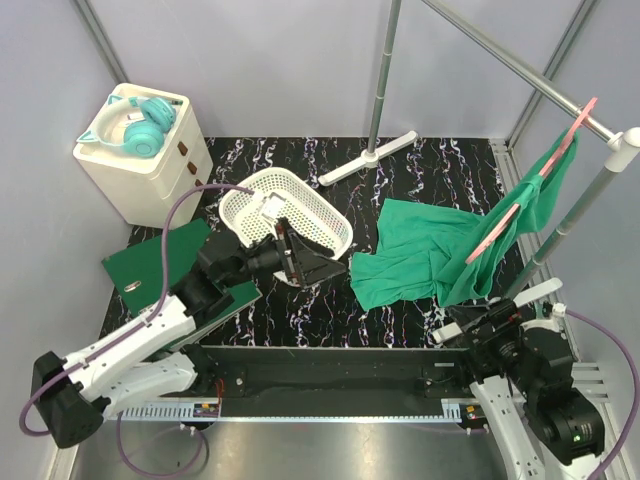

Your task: Remove the tank top from the hanger

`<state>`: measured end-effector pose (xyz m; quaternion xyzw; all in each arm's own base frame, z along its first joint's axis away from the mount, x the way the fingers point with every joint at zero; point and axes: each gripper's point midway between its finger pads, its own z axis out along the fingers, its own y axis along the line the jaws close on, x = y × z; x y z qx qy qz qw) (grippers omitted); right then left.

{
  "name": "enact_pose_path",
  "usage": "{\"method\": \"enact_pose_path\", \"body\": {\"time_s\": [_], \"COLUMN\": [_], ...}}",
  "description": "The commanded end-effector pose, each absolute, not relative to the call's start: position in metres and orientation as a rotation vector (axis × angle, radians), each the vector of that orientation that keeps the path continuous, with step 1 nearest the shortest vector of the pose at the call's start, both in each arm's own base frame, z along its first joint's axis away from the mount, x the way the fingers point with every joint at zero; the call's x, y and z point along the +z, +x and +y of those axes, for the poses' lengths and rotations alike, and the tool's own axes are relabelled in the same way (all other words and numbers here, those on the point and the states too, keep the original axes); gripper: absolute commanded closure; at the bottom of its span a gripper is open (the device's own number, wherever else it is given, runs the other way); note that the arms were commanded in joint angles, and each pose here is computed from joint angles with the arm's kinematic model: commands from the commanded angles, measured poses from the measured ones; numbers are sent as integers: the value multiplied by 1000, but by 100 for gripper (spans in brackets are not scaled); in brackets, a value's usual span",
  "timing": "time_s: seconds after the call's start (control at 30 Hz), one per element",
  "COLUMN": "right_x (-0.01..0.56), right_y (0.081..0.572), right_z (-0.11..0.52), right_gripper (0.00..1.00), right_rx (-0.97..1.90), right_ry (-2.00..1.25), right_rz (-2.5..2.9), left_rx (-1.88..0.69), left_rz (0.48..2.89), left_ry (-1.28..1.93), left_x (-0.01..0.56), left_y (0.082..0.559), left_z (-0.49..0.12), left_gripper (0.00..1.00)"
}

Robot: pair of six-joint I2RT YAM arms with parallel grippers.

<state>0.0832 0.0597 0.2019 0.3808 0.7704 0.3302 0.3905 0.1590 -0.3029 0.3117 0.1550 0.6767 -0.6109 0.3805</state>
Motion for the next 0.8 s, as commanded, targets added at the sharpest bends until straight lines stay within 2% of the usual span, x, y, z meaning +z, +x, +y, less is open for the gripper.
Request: {"method": "enact_pose_path", "body": {"time_s": [0.0, 0.23, 0.4, 0.53, 0.77], "right_x": [226, 257, 281, 298, 311], "right_y": [75, 51, 37, 25, 17], "right_z": [36, 18, 14, 3, 8], "right_gripper": [0, 0, 0, 0, 0], "right_rx": [746, 669, 667, 671, 734], "right_ry": [960, 810, 704, 742, 722], "right_rz": [1848, 1776, 1717, 1637, 1603], "left_rx": [-1532, -1471, -1492, -1512, -1503], "left_rz": [1555, 1488, 1396, 1280, 1196], "left_ry": [480, 571, 655, 709, 799], "left_x": [367, 397, 440, 482, 505], "left_y": [151, 151, 151, 141, 125], "left_z": [-322, -361, -394, -417, -476], "left_gripper": [4, 4, 4, 4, 4]}}
